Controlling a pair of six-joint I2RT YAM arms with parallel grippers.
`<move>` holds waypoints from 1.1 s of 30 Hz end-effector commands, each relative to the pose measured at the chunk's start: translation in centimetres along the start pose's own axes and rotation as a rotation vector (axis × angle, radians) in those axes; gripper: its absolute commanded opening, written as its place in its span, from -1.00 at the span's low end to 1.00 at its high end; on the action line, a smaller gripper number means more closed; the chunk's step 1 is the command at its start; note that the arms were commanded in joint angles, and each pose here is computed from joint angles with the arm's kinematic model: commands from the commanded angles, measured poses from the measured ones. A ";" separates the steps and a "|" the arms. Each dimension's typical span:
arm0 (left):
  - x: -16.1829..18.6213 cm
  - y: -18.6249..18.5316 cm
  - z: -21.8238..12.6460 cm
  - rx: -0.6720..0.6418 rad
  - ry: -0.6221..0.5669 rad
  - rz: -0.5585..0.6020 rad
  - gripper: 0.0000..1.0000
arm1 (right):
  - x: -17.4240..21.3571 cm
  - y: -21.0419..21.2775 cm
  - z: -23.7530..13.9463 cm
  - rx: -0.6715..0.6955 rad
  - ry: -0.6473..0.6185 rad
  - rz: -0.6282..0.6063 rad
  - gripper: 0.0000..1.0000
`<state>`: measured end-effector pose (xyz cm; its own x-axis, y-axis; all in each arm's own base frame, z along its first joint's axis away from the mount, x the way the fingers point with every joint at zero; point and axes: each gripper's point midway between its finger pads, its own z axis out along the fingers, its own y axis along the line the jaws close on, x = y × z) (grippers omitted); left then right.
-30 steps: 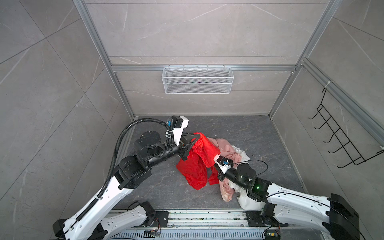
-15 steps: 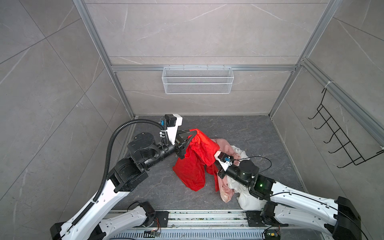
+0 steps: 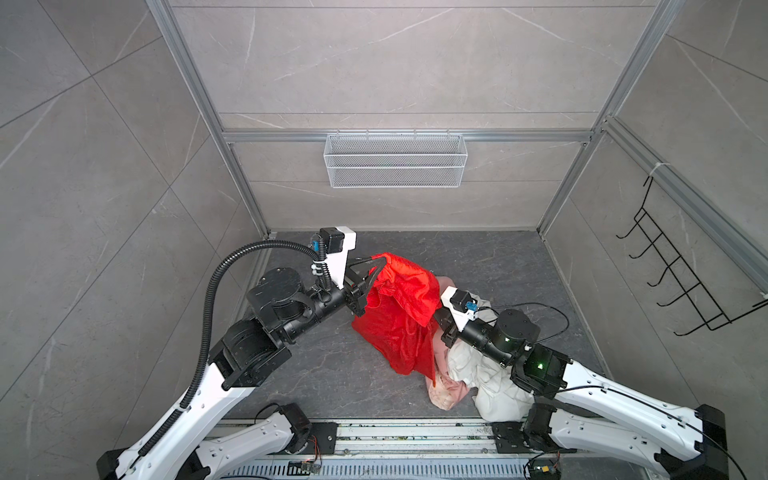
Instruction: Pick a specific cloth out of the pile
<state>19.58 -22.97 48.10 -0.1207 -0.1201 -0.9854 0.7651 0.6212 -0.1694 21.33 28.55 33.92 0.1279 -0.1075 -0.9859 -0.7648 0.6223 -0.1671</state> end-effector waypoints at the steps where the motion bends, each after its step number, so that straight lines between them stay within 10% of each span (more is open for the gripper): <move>1: -2.3 0.3 -1.0 -0.030 -0.085 0.042 -1.00 | -3.7 -0.3 -0.7 -0.005 -0.081 0.029 -1.00; 33: 2.7 7.7 -2.6 -0.448 0.075 0.007 -1.00 | -12.5 -0.6 4.2 -0.041 -0.145 0.060 -1.00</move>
<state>23.07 -18.39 44.62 -0.1632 -0.0543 -0.9851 0.5061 0.8525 -0.1308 23.56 32.79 42.60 0.1328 -0.0479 -0.9900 -0.7847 0.6051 -0.1345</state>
